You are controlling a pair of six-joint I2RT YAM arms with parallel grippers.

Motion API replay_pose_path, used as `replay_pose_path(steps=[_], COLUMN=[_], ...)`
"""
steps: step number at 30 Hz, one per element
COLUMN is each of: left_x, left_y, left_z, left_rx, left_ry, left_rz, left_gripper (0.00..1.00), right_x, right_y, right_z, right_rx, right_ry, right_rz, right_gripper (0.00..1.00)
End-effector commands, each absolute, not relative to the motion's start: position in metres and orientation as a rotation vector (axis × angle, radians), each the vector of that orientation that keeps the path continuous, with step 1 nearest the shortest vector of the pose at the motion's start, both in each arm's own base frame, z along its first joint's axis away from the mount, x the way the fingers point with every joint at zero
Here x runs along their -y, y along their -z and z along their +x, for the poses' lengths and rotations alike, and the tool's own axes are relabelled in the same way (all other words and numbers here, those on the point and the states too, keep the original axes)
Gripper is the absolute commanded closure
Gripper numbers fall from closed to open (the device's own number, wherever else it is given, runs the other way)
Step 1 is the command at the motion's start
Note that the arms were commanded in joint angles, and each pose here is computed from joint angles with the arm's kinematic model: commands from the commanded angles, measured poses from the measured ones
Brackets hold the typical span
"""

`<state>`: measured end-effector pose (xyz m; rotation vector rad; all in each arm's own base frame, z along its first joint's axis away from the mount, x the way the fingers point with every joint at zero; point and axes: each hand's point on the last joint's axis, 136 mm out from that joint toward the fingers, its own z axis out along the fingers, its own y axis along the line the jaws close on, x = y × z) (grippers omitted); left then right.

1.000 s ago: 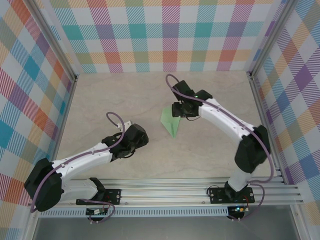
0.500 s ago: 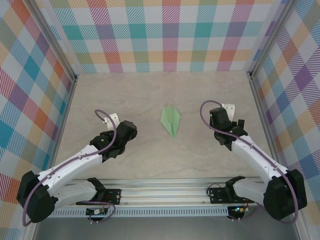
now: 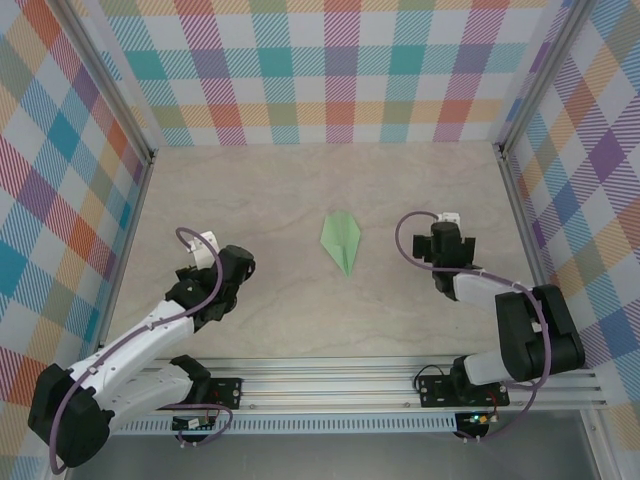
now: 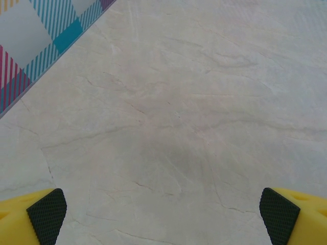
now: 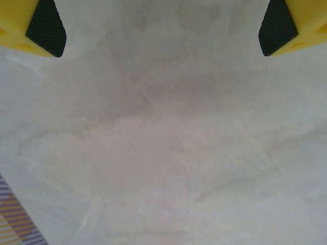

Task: Fold a paper plane with a square sheet of paper (pick it up from the middle)
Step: Reset both arms

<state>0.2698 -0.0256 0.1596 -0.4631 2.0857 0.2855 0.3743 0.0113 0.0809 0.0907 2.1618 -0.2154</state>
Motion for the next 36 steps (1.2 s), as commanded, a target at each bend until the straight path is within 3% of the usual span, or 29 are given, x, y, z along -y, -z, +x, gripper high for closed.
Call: replay_pose_path(steps=[1, 11, 26, 31, 36], left_x=[0.017, 0.008, 0.002, -0.006, -0.019], left_y=[-0.163, -0.159, -0.161, -0.161, -0.128], left_z=[0.270, 0.272, 0.289, 0.307, 0.334], left_rx=[-2.050, -2.040, -1.956, -1.928, -1.979], left_ry=[-0.292, -0.265, -0.251, -0.252, -0.275], left_rz=[-0.475, -0.486, -0.435, -0.380, -0.368], left_gripper=[0.00, 0.00, 0.00, 0.00, 0.00], right_x=[-0.025, -0.014, -0.007, -0.007, -0.007], right_y=[-0.106, -0.092, -0.091, -0.092, -0.092], right_z=[0.393, 0.397, 0.395, 0.396, 0.396], right_rx=[-2.030, -1.966, -1.945, -1.943, -1.944], right_ry=[0.046, -0.085, -0.029, -0.034, -0.034], right_rz=[0.013, 0.031, 0.073, 0.070, 0.071], right_gripper=[0.01, 0.00, 0.00, 0.00, 0.00])
